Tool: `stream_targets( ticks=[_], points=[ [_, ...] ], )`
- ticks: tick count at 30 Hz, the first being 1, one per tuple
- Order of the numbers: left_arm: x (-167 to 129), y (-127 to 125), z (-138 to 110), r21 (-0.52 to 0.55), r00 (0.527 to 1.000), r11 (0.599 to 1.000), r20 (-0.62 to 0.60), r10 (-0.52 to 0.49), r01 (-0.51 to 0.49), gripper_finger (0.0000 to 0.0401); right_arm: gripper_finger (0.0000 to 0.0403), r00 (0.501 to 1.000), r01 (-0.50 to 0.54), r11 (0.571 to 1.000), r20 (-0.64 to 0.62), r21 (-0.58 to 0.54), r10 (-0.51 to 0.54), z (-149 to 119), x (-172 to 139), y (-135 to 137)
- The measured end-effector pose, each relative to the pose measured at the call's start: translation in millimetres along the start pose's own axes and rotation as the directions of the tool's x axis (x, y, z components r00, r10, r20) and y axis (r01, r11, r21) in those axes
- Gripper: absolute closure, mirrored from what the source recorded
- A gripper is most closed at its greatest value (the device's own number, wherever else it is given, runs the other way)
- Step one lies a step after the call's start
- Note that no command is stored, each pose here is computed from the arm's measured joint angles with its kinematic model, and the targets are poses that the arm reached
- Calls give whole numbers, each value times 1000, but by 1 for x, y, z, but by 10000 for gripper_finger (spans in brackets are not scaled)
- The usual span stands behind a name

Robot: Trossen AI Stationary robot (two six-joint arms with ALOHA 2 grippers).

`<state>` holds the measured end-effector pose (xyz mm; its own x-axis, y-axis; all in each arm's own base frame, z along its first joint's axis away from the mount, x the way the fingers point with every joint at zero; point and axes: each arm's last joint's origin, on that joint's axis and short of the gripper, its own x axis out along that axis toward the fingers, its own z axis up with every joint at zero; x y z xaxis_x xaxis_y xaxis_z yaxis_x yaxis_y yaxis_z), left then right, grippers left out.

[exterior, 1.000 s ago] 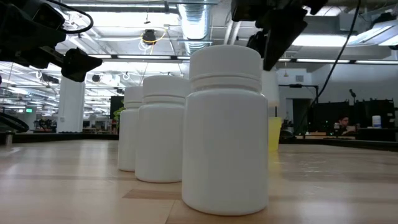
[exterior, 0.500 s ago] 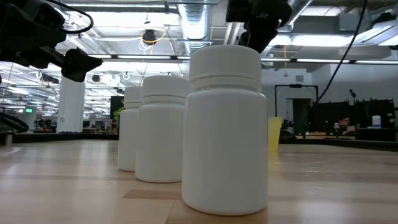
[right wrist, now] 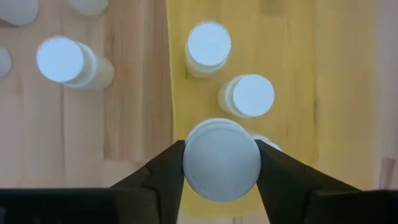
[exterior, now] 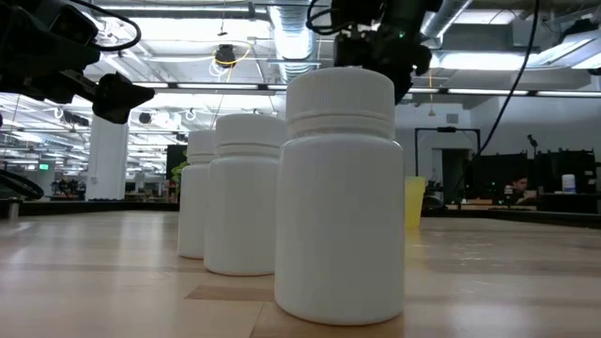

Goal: Pick and place pill bottles into a basket
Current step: Put the white medicine bottle into the yellow bin

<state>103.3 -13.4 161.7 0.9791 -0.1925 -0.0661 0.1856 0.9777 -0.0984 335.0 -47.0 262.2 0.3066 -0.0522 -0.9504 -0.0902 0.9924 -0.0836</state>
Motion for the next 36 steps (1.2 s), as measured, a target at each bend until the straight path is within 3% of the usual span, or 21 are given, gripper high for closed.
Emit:
stream_targets(
  ticks=[36],
  points=[
    [0, 0, 0, 4, 1000, 1000, 0, 0, 0, 15, 236, 999, -13, 999, -47, -37, 11, 6, 31, 2]
  ],
)
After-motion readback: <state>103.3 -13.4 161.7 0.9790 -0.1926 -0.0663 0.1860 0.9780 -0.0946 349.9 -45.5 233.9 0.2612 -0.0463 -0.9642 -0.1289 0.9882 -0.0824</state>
